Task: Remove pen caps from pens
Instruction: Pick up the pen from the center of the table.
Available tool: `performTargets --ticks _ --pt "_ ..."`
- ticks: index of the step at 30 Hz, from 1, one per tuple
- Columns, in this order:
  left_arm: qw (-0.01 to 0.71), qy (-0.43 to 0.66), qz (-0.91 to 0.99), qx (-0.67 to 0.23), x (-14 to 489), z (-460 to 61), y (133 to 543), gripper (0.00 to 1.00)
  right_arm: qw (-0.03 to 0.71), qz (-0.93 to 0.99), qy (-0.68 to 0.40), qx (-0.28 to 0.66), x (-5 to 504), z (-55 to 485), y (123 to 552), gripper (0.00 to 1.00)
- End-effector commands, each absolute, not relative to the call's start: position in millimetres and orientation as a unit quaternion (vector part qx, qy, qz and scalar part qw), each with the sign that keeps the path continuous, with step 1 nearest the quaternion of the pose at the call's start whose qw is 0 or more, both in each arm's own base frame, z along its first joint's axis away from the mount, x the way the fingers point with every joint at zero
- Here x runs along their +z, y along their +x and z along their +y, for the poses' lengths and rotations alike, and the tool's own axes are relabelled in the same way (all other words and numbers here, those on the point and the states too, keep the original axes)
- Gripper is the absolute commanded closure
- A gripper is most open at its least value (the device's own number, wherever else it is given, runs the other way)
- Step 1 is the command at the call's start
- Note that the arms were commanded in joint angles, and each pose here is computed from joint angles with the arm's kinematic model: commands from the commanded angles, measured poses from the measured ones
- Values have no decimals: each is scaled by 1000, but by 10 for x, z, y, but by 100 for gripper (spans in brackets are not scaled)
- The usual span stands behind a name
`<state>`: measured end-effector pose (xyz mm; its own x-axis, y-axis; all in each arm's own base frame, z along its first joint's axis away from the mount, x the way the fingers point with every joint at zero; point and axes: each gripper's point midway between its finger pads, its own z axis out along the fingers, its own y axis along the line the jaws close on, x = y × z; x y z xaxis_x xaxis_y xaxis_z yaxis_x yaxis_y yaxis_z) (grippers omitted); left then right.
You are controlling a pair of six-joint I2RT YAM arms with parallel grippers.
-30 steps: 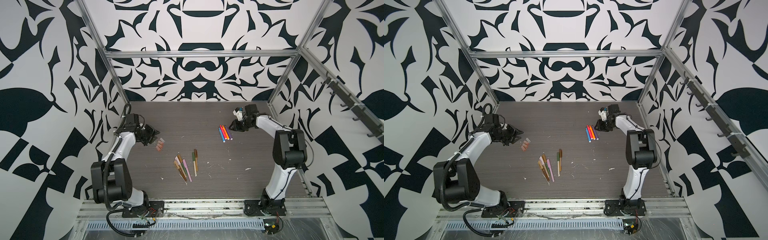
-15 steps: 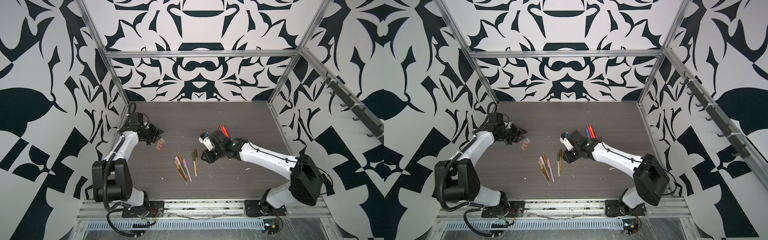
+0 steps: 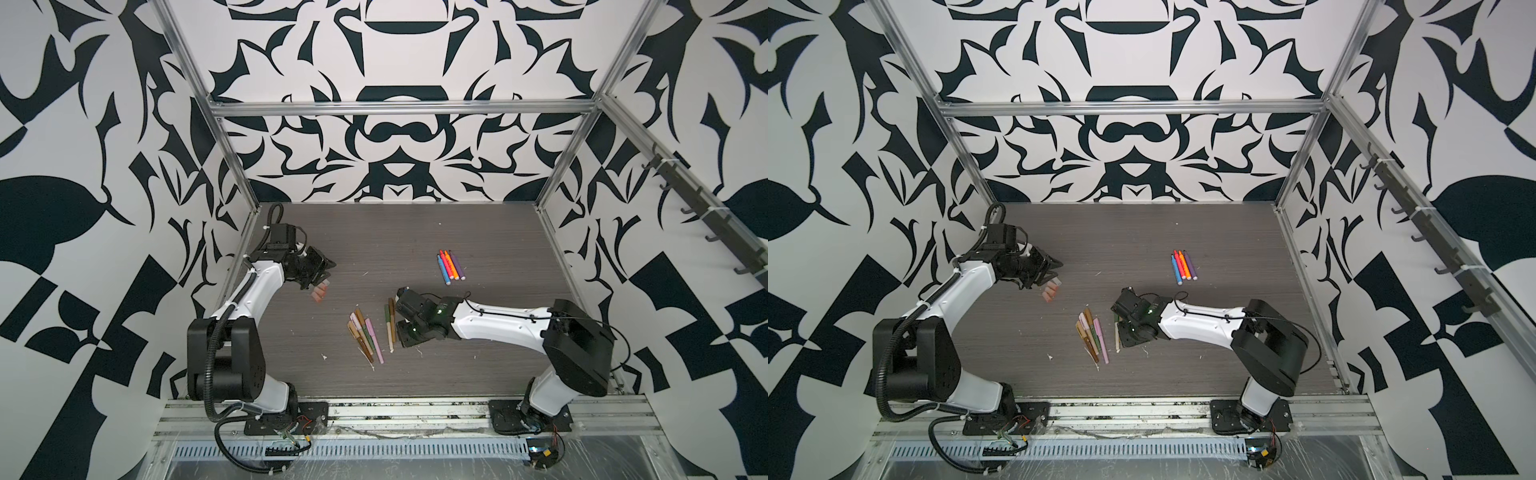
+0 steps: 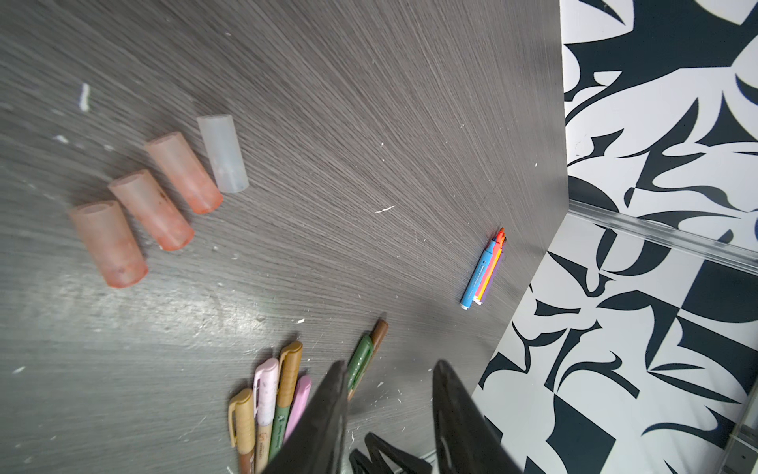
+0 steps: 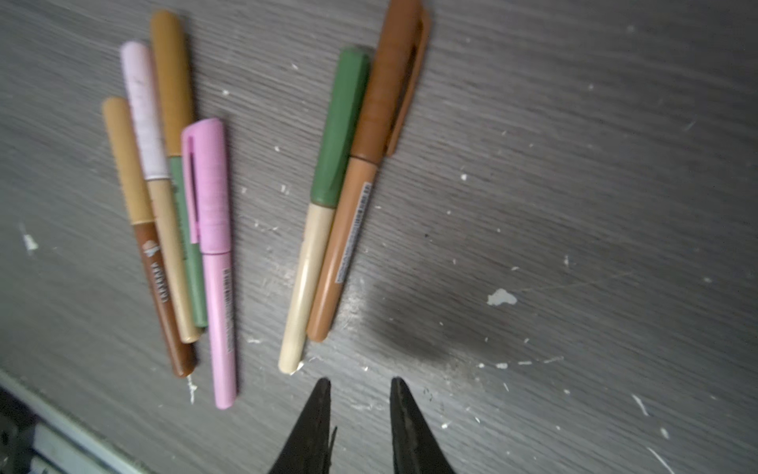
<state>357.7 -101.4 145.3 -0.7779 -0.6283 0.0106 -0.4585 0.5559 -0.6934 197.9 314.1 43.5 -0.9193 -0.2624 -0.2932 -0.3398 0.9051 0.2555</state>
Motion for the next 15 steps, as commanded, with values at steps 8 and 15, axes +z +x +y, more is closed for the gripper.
performTargets --ticks 8,15 --pt "115 -307 877 -352 1488 -1015 3445 62 127 966 -130 185 526 3492 2143 72" --pt "113 -302 878 -355 1491 -1029 3453 62 118 973 -121 159 469 3444 2172 72"
